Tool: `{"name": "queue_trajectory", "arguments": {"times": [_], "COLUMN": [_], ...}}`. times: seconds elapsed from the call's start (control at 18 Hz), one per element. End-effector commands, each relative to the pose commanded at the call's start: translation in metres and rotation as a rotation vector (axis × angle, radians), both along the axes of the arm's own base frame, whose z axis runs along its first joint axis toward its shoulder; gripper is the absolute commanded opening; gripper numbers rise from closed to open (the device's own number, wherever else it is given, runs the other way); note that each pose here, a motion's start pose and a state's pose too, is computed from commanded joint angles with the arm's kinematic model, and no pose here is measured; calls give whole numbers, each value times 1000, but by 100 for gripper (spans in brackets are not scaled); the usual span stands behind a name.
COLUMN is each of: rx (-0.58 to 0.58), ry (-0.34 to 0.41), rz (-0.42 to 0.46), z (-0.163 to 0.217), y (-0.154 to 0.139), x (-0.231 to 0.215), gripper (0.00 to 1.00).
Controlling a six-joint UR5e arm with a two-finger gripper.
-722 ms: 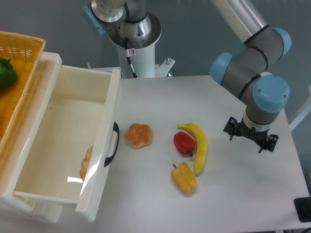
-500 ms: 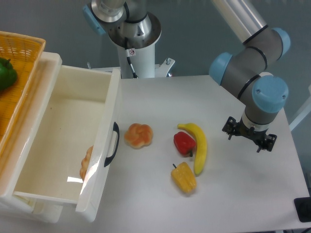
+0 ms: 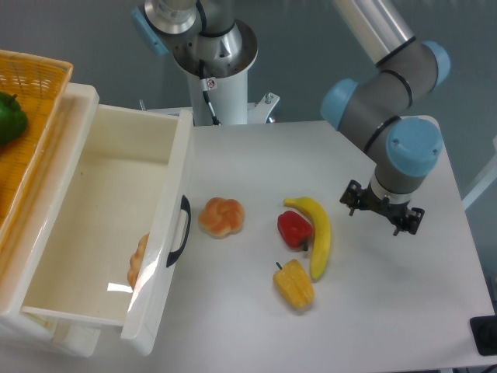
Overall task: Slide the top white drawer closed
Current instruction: 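Move the gripper from its start pose toward the open white drawer, then lower the gripper beside the drawer front near its black handle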
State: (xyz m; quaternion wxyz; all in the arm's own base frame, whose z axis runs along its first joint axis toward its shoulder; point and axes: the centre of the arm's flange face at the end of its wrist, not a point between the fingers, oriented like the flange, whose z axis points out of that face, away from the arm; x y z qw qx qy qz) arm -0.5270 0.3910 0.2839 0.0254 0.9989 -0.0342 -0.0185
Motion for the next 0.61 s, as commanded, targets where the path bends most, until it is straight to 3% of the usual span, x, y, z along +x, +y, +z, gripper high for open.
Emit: {"name": "queue_trajectory", "arguments": {"times": [0.11,0.5,0.61], "rx": [8,129,177], "ry": [2,4,-13], "rz": [6,169,189], "z": [5,25,37], "y": [7,53,64], "x": [10,46,60], "gripper": [100,99,84]}}
